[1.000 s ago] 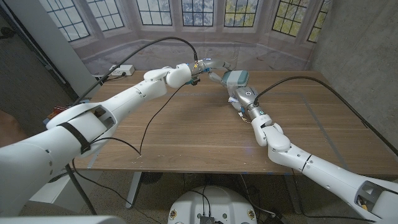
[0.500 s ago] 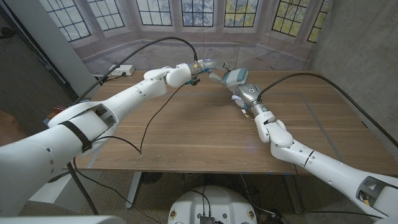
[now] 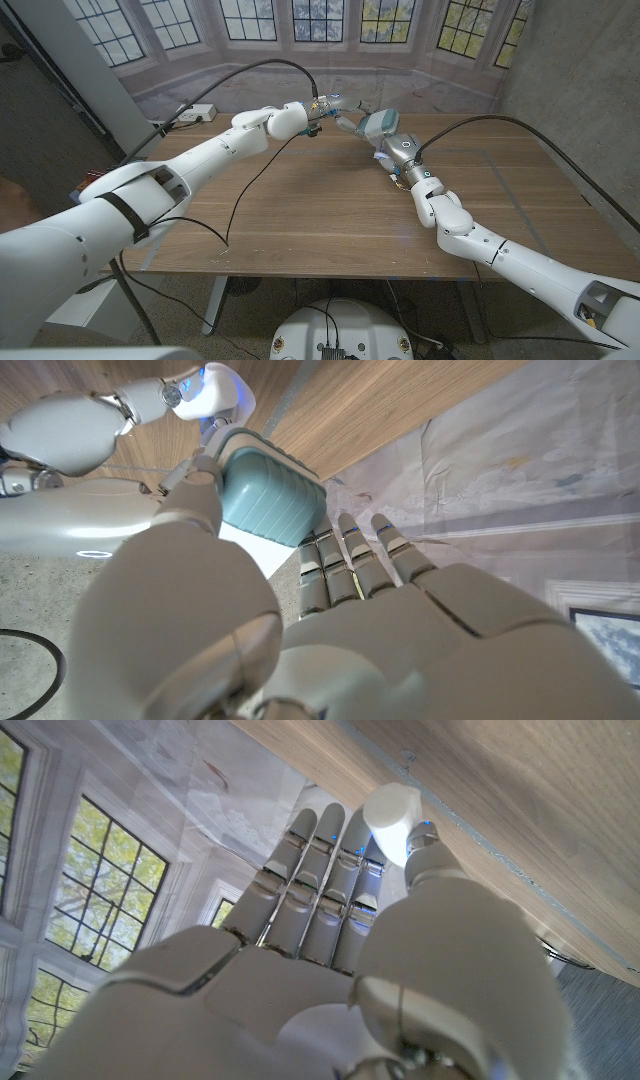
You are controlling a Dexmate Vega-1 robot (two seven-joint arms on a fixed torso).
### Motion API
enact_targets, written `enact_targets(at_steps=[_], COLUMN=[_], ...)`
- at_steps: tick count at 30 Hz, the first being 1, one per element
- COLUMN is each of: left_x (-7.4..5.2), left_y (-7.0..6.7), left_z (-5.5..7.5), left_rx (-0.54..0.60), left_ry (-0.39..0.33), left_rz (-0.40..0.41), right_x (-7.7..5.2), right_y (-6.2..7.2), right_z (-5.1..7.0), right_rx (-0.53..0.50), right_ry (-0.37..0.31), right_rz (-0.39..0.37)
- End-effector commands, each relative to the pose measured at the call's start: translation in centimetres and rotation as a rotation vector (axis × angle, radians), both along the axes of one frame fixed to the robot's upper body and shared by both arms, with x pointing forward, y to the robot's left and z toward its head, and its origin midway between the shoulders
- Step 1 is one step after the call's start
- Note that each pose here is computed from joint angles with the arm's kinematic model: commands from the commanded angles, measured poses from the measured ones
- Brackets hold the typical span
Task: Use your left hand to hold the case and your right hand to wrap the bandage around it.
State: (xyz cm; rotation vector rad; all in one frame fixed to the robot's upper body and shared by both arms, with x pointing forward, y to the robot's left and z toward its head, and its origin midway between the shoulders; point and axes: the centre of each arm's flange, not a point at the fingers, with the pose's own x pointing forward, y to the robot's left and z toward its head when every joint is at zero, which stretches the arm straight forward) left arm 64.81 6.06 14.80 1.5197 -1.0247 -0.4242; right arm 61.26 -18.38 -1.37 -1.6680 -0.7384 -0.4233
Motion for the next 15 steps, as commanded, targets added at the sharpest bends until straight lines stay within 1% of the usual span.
enact_targets(at_steps=[1,9,15], left_x=[-0.4,-0.9,-1.2], left_y=[0.0,-0.2,-0.4], left_z=[0.3,0.4,0.3], left_rx=[-0.005,-0.006,-0.007], left_ry=[-0.018,-0.028,-0.03], left_rz=[0.013,0.023,0.03], right_x=[0.0,0.1,0.2], right_y=[0.2,0.2,0.2], right_z=[-0.8,-1.4,-2.0], right_rx=[0.025,0.042,0.05], right_ry=[0.001,0.004,0.01], right_rz=[0.012,0.015,0.019])
